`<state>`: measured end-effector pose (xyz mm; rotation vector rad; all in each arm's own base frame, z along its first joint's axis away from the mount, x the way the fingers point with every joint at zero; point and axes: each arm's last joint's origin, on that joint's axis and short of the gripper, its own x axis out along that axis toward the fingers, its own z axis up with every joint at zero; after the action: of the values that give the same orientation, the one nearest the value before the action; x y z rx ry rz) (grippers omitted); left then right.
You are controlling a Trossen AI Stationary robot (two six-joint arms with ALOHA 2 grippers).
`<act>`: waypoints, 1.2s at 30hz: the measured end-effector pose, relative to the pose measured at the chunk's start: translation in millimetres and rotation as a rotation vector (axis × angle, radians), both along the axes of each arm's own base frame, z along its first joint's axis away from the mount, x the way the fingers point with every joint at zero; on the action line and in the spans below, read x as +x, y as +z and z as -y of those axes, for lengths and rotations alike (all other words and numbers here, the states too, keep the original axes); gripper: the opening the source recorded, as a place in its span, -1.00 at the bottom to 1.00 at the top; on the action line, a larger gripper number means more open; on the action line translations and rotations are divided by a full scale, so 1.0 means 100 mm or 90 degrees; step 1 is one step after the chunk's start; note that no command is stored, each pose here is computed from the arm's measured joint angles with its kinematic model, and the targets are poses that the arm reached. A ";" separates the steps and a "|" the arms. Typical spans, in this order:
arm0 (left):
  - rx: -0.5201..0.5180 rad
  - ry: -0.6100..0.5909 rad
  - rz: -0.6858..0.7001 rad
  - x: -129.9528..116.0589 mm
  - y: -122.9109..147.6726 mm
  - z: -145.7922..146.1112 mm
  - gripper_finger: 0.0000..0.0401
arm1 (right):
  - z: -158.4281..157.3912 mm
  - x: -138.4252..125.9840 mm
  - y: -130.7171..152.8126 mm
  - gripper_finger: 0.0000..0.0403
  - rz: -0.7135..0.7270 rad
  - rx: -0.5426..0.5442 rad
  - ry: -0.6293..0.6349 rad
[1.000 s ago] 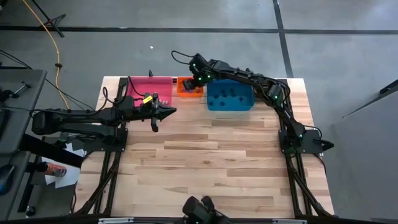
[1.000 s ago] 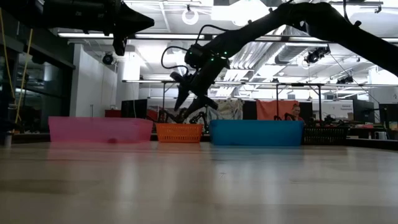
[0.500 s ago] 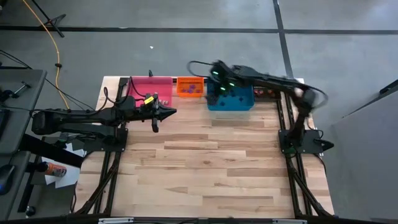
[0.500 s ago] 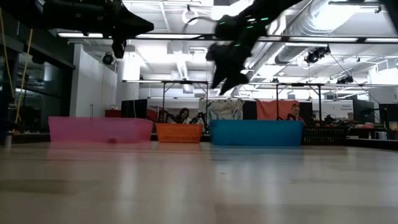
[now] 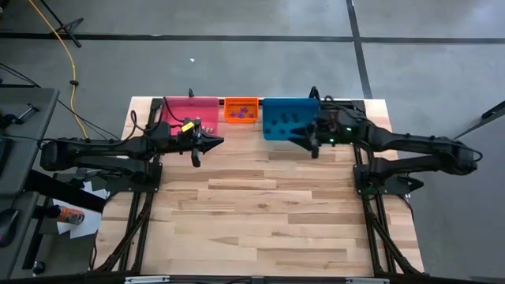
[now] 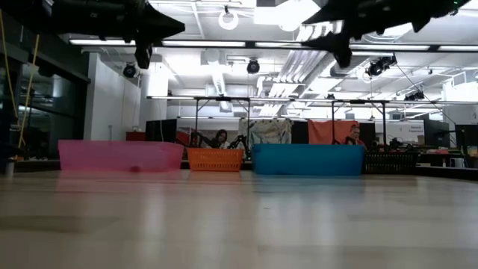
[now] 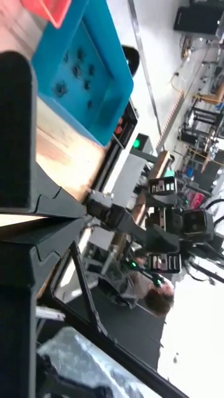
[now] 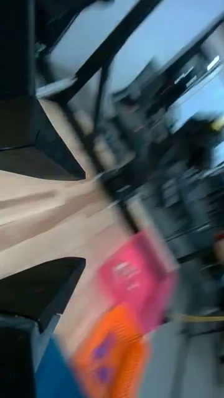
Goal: Sort Halloween decoration
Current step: Return to Home Position
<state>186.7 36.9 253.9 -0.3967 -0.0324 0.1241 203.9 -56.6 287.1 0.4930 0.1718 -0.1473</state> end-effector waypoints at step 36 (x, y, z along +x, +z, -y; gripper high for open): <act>0.062 -0.060 0.023 -0.22 0.13 0.12 -1.00 | -0.34 0.07 0.11 -0.99 0.073 -0.186 0.122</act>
<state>164.3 24.8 266.9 -0.3027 -0.0555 0.0228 210.7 -22.3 297.7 0.1913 0.0822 0.0436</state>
